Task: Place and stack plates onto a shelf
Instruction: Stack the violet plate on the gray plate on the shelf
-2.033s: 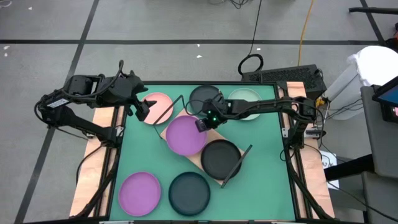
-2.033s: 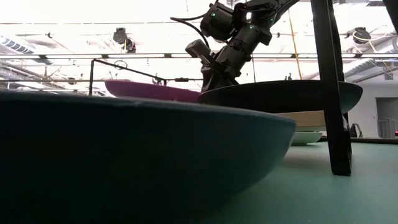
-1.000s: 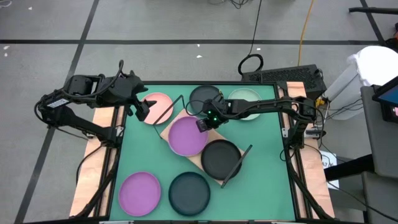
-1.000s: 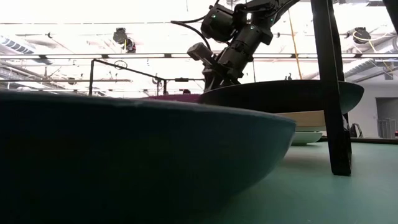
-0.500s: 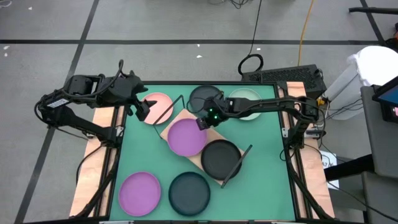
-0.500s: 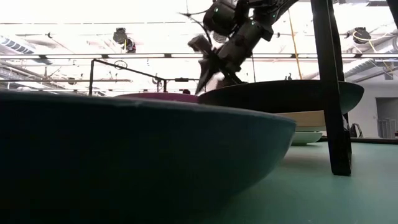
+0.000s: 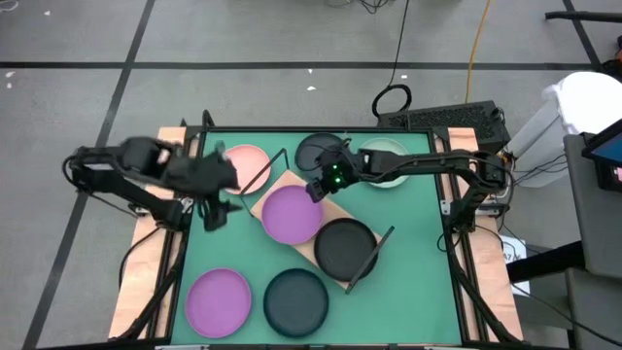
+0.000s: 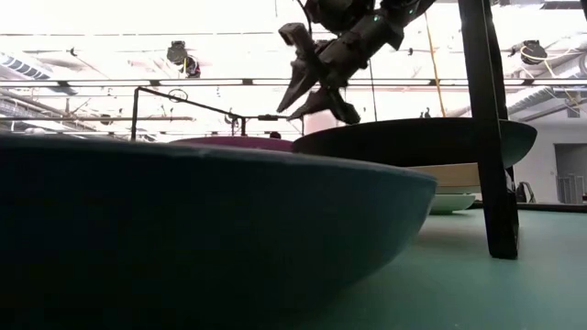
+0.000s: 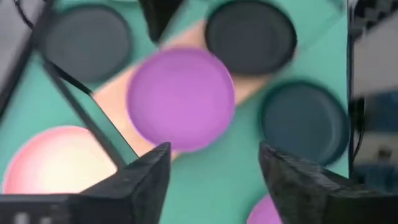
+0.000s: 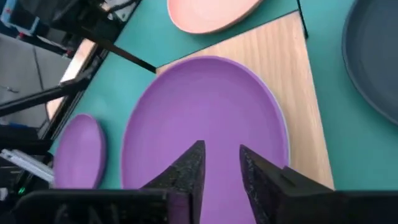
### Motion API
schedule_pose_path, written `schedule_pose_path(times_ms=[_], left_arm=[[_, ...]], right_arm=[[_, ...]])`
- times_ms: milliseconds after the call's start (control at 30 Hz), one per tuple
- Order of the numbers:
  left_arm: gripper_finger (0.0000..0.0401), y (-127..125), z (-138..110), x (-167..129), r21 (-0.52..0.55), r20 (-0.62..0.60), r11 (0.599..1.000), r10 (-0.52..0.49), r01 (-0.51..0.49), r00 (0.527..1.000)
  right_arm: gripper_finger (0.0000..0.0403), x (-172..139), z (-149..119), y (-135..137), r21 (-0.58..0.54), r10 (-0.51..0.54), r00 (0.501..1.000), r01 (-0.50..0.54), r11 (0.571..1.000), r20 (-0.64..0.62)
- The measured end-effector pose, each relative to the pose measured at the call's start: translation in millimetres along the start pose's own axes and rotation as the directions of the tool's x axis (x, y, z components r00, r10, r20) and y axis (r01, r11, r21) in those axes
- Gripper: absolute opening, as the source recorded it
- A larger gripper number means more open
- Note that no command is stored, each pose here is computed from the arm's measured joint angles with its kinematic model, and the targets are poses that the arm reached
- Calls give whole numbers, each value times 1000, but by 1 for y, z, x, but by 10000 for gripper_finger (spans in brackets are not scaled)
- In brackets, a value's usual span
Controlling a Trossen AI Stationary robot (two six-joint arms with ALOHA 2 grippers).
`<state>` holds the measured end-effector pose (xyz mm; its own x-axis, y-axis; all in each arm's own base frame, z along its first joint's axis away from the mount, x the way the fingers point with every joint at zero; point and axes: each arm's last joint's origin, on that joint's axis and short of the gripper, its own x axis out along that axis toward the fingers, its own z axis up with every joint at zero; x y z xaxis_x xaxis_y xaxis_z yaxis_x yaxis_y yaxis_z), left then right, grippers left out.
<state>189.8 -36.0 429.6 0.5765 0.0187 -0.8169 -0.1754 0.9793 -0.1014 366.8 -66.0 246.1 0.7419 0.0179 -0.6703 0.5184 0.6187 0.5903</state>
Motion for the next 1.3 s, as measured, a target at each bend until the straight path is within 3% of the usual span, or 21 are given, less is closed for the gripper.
schedule_pose_path(times_ms=[167, 400, 700, 1033, 1300], left_arm=[[166, -17, -24, 46, 32, -105, 999, -11, 15, 994], [81, -36, -51, 98, -28, -24, 994, -110, 109, 994], [61, -48, -95, 159, -39, 66, 994, -98, 100, 993], [20, -39, -122, 188, 41, 69, 996, -79, 77, 994], [4, -24, -144, 205, 124, 64, 991, 48, -55, 997]], right_arm=[[75, -23, 4, 2, -18, -32, 999, 32, 999, 43], [75, -56, 8, 0, -29, -98, 991, 101, 994, 94], [75, -86, 4, 4, -38, -96, 990, 100, 994, 99], [75, -98, 5, 7, -37, -86, 986, 92, 995, 144], [75, -99, 6, 7, -37, -101, 981, 109, 993, 166]])
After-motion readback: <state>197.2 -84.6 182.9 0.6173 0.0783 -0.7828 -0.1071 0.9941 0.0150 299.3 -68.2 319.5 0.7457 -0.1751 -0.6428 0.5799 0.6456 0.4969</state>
